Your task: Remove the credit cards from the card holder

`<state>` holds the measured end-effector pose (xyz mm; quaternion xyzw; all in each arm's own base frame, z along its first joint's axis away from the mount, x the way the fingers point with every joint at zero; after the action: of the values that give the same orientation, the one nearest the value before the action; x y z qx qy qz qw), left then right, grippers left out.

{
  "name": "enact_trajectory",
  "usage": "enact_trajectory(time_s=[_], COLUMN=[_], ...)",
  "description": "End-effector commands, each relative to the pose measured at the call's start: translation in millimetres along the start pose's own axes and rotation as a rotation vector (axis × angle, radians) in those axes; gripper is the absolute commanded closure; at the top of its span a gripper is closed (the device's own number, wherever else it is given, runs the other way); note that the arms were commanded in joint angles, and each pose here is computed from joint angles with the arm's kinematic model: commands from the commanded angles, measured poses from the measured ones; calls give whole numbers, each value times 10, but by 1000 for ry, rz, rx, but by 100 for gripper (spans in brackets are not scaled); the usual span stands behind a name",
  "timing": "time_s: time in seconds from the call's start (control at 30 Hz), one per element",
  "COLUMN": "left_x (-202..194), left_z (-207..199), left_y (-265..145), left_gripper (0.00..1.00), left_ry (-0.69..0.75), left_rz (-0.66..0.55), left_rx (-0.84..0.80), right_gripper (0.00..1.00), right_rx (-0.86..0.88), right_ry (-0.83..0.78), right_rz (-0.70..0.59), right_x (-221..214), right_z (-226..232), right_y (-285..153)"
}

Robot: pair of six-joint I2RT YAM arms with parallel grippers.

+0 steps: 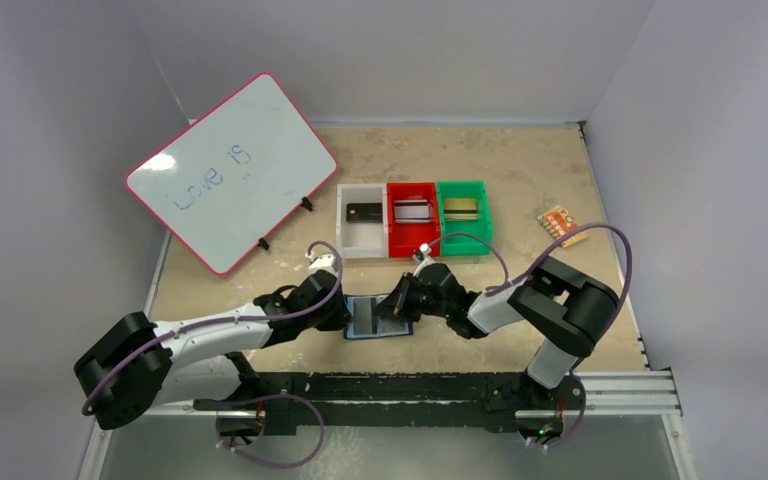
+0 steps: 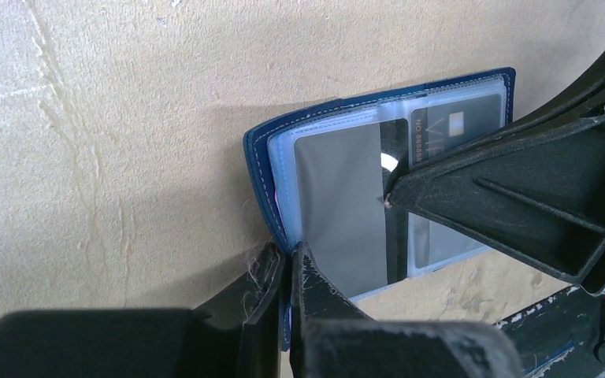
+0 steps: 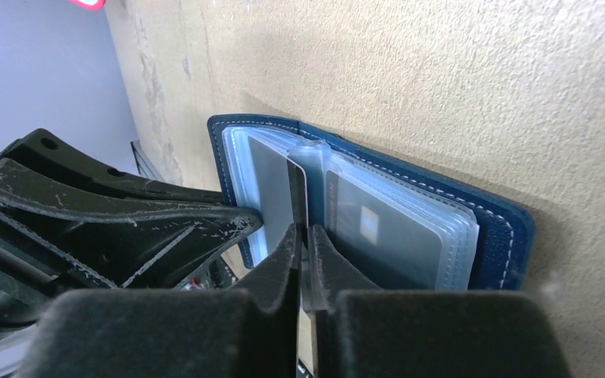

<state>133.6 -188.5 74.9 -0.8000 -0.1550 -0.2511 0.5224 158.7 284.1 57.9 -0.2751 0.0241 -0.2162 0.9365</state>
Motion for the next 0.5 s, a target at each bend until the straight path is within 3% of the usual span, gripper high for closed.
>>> enact_trajectory(time_s=[0.0, 0.47], left_x=[-42, 12], left_z=[73, 60], left_y=[-12, -48], left_gripper=[100, 100], left_ry=[18, 10], left_rz=[5, -26], left_rx=[53, 52], right_gripper=[100, 100], right_rx=[51, -8], right_ry=[5, -50], right_rz=[-23, -86], right_x=[6, 60], right_z=[118, 146], right_y=[-71, -304])
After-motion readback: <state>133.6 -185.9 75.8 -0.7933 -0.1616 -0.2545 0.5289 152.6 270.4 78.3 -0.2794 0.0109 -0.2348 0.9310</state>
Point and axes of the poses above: each gripper's point midway between its finger pads, its own y axis out along the fingers, its own z axis along the line the jaws close on, x = y × z, the point moved 7 cm from there along -y, back along the fingers, and after that the axes turned 10 degrees about y, right-handed, at the moved point
